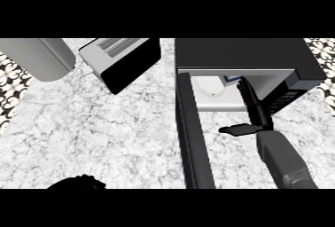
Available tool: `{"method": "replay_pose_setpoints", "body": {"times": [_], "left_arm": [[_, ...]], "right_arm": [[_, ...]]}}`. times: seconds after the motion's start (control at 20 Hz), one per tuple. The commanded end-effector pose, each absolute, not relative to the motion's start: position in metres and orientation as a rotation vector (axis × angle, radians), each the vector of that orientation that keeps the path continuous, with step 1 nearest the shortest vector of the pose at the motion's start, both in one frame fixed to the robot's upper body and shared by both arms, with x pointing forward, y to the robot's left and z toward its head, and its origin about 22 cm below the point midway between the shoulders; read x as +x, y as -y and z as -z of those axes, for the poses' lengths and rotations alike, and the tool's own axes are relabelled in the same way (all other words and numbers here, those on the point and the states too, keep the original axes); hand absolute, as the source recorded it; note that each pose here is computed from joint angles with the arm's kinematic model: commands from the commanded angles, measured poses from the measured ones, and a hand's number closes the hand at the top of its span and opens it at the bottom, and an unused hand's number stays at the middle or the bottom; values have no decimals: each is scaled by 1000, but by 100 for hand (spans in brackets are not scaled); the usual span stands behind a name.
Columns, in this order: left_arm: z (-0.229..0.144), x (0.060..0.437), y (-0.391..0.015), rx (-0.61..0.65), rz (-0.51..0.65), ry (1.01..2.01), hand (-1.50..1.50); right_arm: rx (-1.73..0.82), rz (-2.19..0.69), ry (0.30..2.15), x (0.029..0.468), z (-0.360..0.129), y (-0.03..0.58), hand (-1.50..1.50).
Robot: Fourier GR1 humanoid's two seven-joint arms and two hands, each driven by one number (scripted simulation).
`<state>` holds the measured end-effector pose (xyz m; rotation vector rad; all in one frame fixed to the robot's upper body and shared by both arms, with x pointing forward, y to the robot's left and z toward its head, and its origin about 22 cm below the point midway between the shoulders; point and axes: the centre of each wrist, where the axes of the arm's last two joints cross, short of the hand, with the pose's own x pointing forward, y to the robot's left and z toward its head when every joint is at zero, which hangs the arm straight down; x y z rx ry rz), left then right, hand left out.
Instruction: Pick up the milk, place it into the microwave and close the microwave
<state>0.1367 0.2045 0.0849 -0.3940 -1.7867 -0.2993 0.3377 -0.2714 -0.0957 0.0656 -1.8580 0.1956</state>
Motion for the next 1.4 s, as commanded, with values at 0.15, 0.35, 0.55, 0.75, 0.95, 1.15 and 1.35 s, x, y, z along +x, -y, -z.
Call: {"method": "replay_pose_setpoints", "body": {"times": [0.15,0.35,0.55,0.75,0.95,1.15,1.35], "left_arm": [[-79,148,-169,-407,416,1781,150],[-73,166,-148,-416,493,1790,150],[-61,183,-117,-402,588,1767,150],[-37,200,-90,-417,695,1685,150],[-12,212,-61,-373,774,1661,150],[22,217,-56,-344,769,1618,150],[41,222,-50,-274,741,1724,150]], "right_arm": [[23,-103,1828,283,125,315,-150],[16,-117,1821,250,128,352,-150],[-2,-127,1831,218,127,374,-150],[3,-131,1846,187,134,370,-150],[21,-182,1892,192,112,372,-150],[63,-264,1920,178,87,391,-150],[121,-235,1959,178,63,401,-150]]}}
